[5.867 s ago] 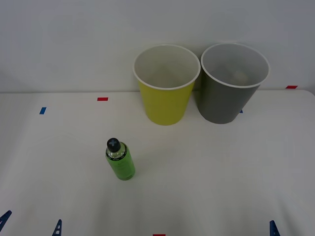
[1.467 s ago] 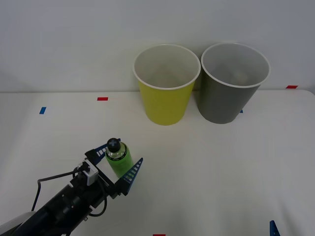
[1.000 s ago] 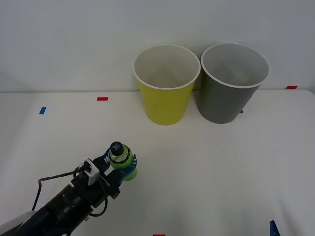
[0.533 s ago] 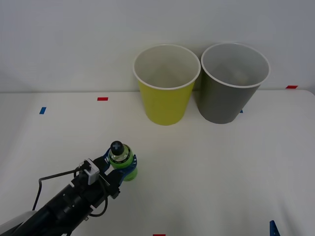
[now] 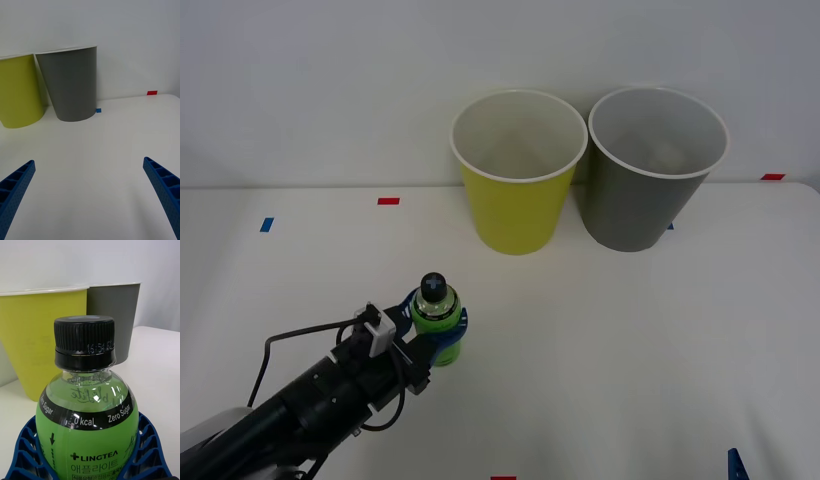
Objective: Put cans in the gray bin and PET bottles in the light green bin.
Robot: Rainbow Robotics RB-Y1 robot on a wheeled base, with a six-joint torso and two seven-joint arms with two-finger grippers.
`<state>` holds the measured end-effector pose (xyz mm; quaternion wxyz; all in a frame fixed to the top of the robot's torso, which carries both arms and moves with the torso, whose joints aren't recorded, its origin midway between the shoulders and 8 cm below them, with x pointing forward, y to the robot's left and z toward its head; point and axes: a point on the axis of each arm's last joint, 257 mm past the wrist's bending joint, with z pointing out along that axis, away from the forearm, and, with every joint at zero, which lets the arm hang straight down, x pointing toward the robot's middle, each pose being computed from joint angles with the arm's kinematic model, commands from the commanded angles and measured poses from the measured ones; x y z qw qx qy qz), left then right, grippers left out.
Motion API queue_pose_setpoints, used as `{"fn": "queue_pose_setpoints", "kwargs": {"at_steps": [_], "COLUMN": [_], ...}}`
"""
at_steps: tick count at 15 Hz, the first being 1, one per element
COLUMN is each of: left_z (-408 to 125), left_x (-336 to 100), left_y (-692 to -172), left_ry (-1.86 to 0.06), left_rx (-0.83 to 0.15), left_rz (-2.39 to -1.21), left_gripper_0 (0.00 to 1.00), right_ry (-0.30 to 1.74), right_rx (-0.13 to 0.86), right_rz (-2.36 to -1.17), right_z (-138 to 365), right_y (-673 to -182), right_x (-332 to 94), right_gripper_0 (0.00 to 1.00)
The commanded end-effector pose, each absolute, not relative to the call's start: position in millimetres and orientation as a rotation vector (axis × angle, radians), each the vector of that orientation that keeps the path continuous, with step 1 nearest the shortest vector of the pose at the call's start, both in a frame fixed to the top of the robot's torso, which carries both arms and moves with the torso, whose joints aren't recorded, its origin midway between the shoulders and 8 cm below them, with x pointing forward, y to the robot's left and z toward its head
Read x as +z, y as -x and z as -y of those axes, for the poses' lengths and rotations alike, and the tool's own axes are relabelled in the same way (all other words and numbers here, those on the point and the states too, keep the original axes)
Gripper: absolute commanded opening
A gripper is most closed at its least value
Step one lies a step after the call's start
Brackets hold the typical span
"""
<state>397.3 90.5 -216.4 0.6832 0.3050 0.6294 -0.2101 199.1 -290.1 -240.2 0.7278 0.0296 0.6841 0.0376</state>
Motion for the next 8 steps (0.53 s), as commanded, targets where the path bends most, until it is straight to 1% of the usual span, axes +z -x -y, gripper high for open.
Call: {"fn": "queue_pose_setpoints", "kwargs": {"at_steps": [1, 3, 5, 7, 8], "left_z": [-90, -91, -99, -105, -109], "left_x": [-191, -171, -153, -131, -122], "left_y": [-400, -396, -392, -393, -394], "left_ry": [-0.712, -0.703, -0.699, -0.714, -0.742], "left_rx": [-0.439, -0.413, -0.362, -0.307, -0.261], "left_rz": [-1.445, -1.487, -1.541, -1.561, -1.559], "left_gripper_0": [0.0, 0.0, 0.0, 0.0, 0.0], "right_ry": [-0.065, -0.065, -0.065, -0.065, -0.065], "right_rx": [0.083, 0.083, 0.083, 0.083, 0.083], "right_rz": [-1.508, -1.508, -1.508, -1.508, -1.508], "right_z": [290, 290, 290, 290, 290], "right_y": [-199, -199, -199, -199, -199], "right_x": [-240, -240, -240, -240, -240], "right_gripper_0": [1.0, 1.0, 1.0, 1.0, 1.0]}}
